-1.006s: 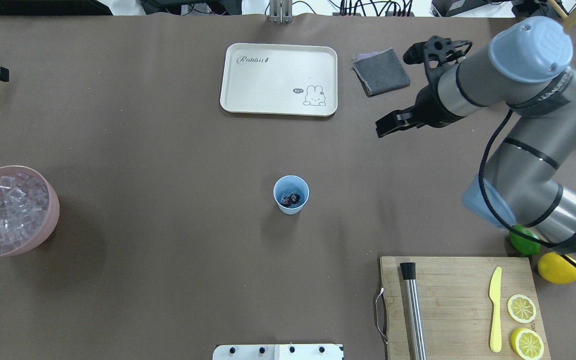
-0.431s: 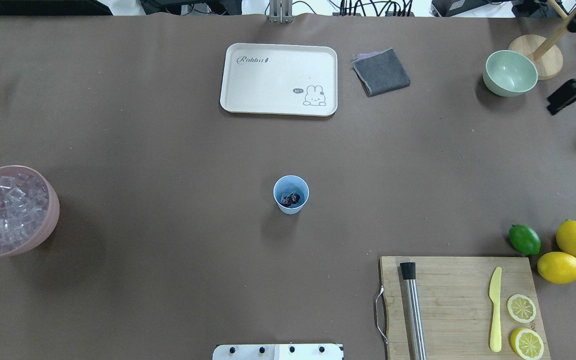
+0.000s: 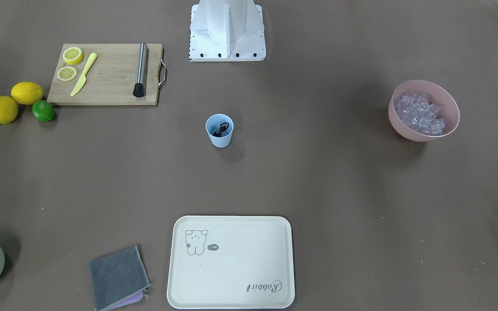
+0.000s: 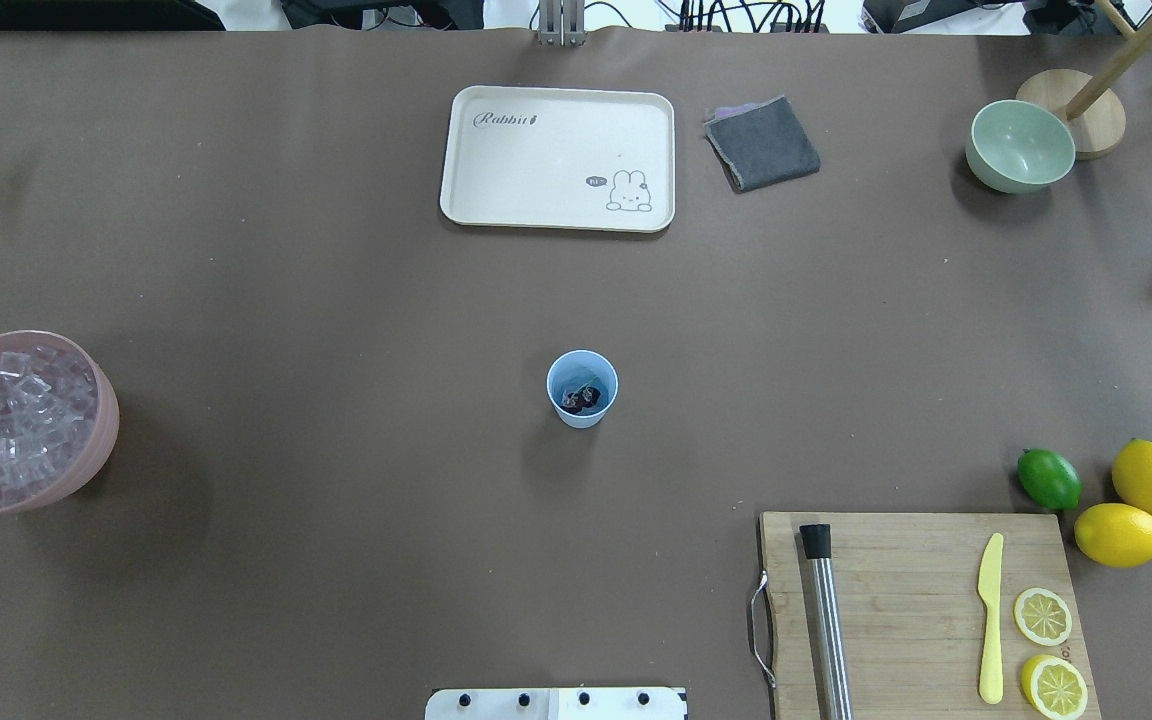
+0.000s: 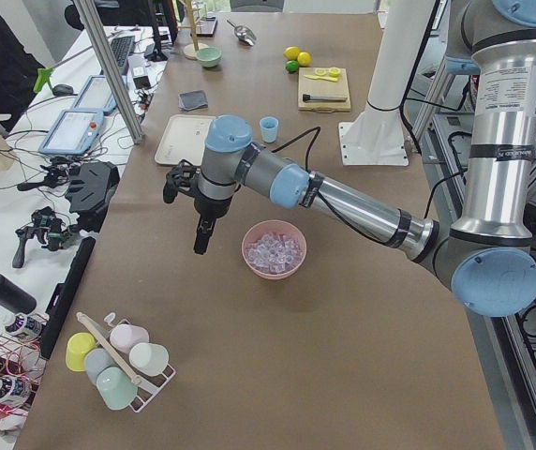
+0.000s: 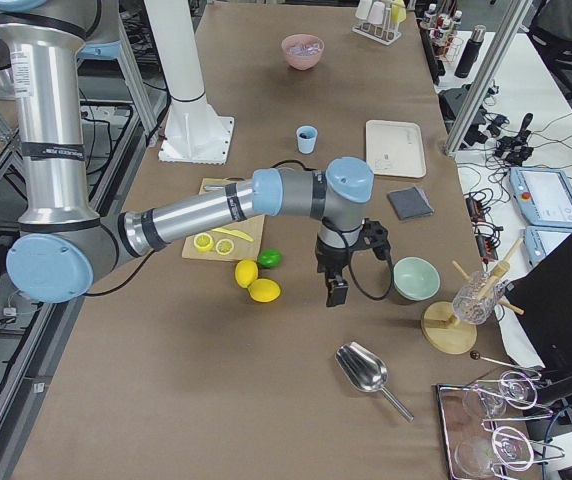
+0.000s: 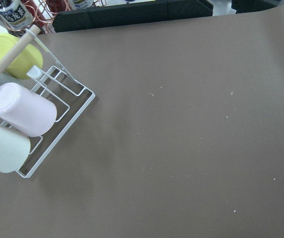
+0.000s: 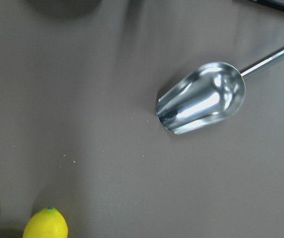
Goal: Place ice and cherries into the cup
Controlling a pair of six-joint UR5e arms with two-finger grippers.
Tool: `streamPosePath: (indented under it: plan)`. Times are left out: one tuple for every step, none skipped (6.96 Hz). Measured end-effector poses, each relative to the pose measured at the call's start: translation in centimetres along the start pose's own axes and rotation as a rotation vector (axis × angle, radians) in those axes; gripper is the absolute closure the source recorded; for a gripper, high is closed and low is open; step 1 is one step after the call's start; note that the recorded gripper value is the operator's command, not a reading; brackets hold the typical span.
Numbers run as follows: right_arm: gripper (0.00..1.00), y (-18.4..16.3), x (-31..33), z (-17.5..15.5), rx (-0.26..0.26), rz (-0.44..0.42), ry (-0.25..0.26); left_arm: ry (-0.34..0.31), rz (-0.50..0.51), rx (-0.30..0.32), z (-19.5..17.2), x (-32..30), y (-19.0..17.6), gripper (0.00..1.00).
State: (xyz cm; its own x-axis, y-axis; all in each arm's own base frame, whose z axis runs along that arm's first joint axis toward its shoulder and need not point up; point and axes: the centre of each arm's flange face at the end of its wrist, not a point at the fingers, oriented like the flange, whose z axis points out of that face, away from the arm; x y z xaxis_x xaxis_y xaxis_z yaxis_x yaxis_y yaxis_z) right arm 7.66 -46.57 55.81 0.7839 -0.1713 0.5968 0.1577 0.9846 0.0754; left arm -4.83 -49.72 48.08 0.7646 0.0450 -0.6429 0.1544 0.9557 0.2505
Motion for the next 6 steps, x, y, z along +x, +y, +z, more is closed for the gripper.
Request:
streamPosePath:
  plan:
    - [0.0, 2.9, 2.7, 0.6, -0.005, 0.058, -0.026, 0.012, -0.015, -0.025, 0.1, -4.0, 1.1, 0.02]
    - [0.0, 5.1, 4.3, 1.5, -0.016, 0.104, -0.04, 0.017, -0.041, -0.048, 0.7, -6.9, 2.3, 0.02]
    - [0.0, 6.2, 5.1, 2.1, -0.024, 0.134, -0.048, 0.017, -0.064, -0.071, 1.6, -8.7, 3.7, 0.02]
    - [0.0, 6.8, 5.6, 2.5, -0.032, 0.152, -0.049, 0.016, -0.076, -0.087, 2.3, -9.7, 4.9, 0.02]
    - [0.0, 7.1, 5.9, 2.8, -0.038, 0.16, -0.05, 0.016, -0.079, -0.092, 2.6, -10.1, 5.5, 0.02]
    - [0.0, 7.2, 6.0, 3.0, -0.042, 0.164, -0.05, 0.016, -0.082, -0.097, 2.9, -10.3, 5.7, 0.02]
